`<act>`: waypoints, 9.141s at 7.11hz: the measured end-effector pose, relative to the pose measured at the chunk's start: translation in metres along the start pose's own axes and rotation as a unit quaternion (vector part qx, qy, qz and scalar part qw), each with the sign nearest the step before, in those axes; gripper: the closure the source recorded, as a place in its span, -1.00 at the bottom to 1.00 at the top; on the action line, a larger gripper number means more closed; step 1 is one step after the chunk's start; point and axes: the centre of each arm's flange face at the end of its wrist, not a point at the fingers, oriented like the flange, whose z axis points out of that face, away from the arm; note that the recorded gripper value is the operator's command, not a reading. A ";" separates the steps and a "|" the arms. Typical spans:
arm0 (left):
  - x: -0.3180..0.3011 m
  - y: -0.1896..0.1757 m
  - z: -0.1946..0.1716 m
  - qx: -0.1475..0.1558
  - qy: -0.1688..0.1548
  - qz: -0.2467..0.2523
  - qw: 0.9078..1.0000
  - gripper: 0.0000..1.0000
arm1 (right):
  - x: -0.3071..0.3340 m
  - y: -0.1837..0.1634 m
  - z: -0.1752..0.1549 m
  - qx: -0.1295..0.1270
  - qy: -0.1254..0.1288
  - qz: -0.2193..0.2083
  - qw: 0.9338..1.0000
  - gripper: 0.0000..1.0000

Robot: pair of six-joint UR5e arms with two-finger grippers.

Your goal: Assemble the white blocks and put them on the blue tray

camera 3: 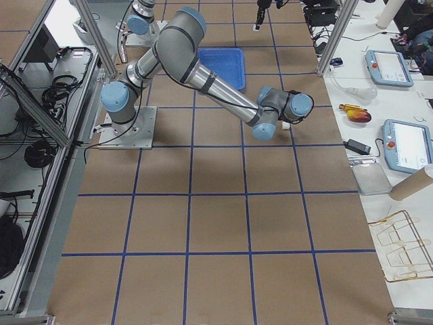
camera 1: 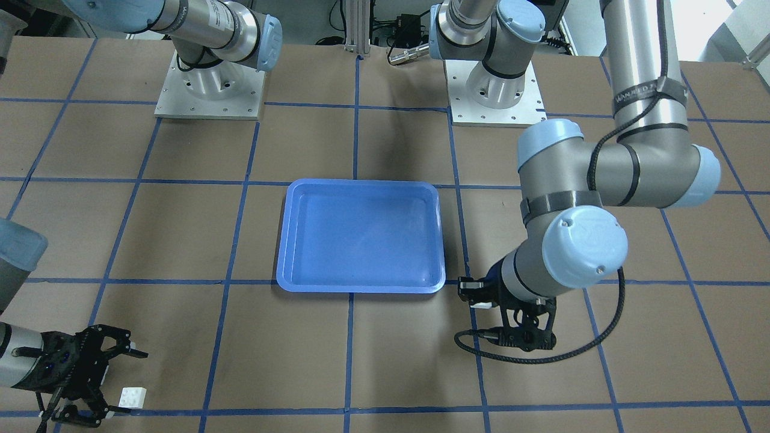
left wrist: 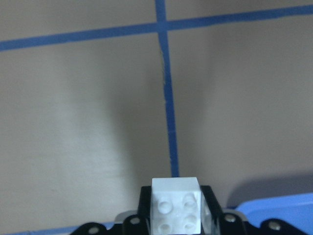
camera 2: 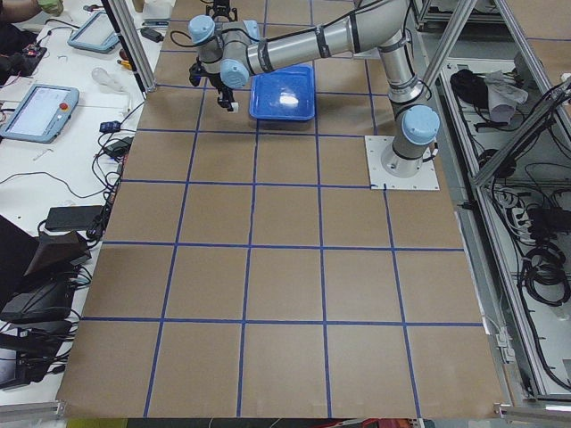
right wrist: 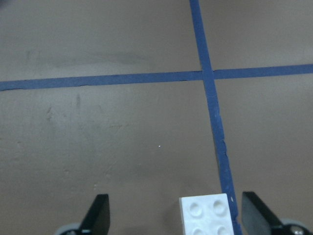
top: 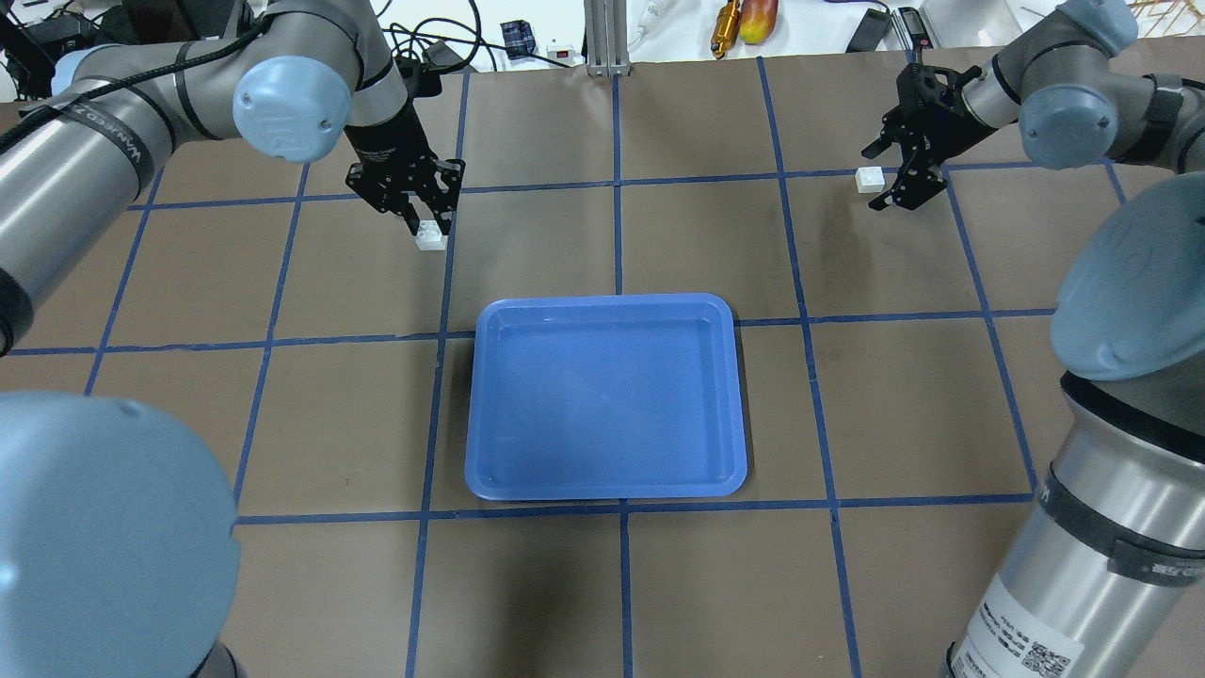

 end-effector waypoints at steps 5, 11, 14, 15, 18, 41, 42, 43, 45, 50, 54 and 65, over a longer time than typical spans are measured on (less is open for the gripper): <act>0.170 0.113 0.042 0.038 -0.002 -0.028 0.999 0.73 | 0.025 0.020 0.004 0.005 -0.003 -0.033 0.999 -1.00; 0.179 0.139 0.120 0.065 -0.009 -0.024 0.998 0.66 | 0.024 0.026 0.017 0.026 -0.036 -0.028 0.999 0.78; 0.181 0.137 0.134 0.056 -0.018 -0.024 0.998 0.12 | 0.023 0.015 0.000 0.026 -0.032 -0.027 0.999 0.83; 0.181 0.137 0.138 0.052 -0.017 -0.025 0.998 0.04 | 0.018 0.001 -0.012 0.031 -0.041 -0.021 0.998 0.82; 0.187 0.139 0.152 0.041 -0.020 -0.019 0.999 -0.17 | -0.019 -0.075 -0.028 0.047 -0.106 0.000 0.993 0.80; 0.137 0.142 0.142 0.013 0.049 0.002 0.999 0.82 | -0.286 -0.275 0.157 0.057 -0.035 0.040 0.997 0.68; 0.137 0.142 0.141 0.013 0.049 0.002 0.999 0.82 | -0.286 -0.275 0.160 0.064 -0.036 0.039 0.997 0.66; 0.137 0.142 0.141 0.013 0.049 0.003 0.999 0.82 | -0.285 -0.275 0.162 0.068 -0.037 0.039 0.996 0.49; 0.136 0.142 0.141 0.012 0.048 0.002 0.999 0.82 | -0.286 -0.273 0.164 0.070 -0.039 0.040 0.996 -1.00; 0.136 0.142 0.141 0.013 0.048 0.002 0.999 0.82 | -0.284 -0.274 0.157 0.064 -0.031 0.041 0.997 -1.00; 0.133 0.140 0.141 0.013 0.047 -0.003 0.999 0.83 | -0.222 -0.276 0.073 0.013 -0.016 0.084 0.996 -1.00; 0.141 0.139 0.153 0.004 0.045 -0.037 0.998 0.83 | -0.236 -0.326 -0.187 -0.191 0.105 0.502 0.837 -1.00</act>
